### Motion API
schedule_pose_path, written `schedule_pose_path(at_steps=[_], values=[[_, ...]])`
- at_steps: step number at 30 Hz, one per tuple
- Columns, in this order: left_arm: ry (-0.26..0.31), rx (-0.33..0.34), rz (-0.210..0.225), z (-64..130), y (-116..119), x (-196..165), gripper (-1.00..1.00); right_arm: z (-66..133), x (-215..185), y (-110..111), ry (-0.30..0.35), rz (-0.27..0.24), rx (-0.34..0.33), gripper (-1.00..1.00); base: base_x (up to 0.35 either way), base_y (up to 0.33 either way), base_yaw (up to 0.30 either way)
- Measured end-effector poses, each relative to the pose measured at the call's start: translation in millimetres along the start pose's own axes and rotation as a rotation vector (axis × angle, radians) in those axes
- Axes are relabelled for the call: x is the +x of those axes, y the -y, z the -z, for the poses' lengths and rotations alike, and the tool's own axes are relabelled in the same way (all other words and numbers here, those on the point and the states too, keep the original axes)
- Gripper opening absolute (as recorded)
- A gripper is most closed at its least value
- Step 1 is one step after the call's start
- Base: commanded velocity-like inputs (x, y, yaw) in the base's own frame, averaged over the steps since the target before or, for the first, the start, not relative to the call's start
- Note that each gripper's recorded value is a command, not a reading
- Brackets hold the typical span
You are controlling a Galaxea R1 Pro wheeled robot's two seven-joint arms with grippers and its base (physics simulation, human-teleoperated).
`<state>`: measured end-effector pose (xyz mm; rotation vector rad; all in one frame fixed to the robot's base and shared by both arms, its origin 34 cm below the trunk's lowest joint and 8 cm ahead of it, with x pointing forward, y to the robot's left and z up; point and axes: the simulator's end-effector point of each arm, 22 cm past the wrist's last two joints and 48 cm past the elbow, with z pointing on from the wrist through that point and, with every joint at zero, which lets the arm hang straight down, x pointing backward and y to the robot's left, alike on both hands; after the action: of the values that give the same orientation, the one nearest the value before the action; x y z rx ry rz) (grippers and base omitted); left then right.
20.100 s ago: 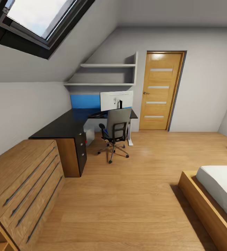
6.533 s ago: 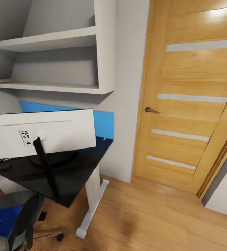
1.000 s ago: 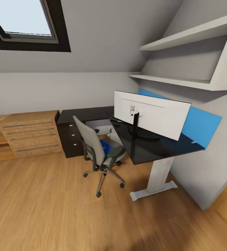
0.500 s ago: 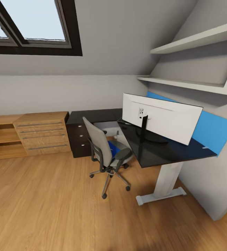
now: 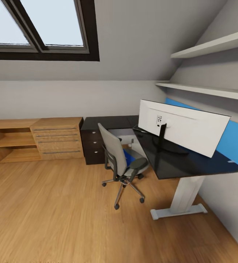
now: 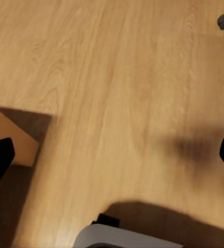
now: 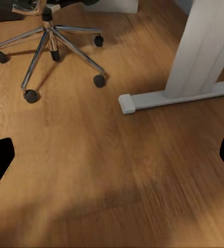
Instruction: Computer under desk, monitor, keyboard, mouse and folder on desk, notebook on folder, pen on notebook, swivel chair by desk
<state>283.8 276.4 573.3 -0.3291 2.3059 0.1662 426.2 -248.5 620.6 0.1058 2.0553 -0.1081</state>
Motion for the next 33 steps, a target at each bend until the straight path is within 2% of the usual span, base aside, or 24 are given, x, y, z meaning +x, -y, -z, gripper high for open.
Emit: schedule_pose_path(at_steps=[9,12,14,16,18,19,30,32,33], values=[[0.008,-0.003,0.001,0.0,-1,-2,1.00,1.2,0,-11,-0.002,-0.013,-0.011,1.00,0.000,0.000,0.190],[0.039,-0.003,0.006,0.5,0,-8,1.00,1.4,0,-11,-0.002,-0.012,-0.013,1.00,0.000,0.000,0.025],[0.097,-0.001,0.016,1.3,4,-20,1.00,0.3,2,-8,-0.001,-0.009,-0.011,1.00,0.000,0.000,0.004],[0.104,-0.002,0.018,-0.5,5,-19,1.00,-1.2,4,-7,-0.001,-0.007,-0.011,1.00,0.000,0.000,0.002],[0.105,-0.001,0.020,-2.3,6,-17,1.00,-2.8,7,-8,-0.001,-0.007,-0.011,1.00,0.000,0.000,0.001],[0.101,0.010,0.031,-1.3,17,-14,1.00,-3.6,8,-7,-0.002,-0.008,-0.009,1.00,0.000,0.000,0.000],[0.096,0.018,0.042,-11.2,27,0,1.00,-11.9,22,-7,-0.001,-0.008,-0.007,1.00,0.000,0.000,0.020],[0.097,0.016,0.043,-13.4,26,2,1.00,-13.4,25,-7,-0.001,-0.007,-0.008,1.00,0.000,0.000,0.001],[0.123,0.023,0.060,-35.0,31,-23,1.00,-16.4,26,-6,-0.006,-0.006,-0.004,1.00,0.000,0.000,0.000]])
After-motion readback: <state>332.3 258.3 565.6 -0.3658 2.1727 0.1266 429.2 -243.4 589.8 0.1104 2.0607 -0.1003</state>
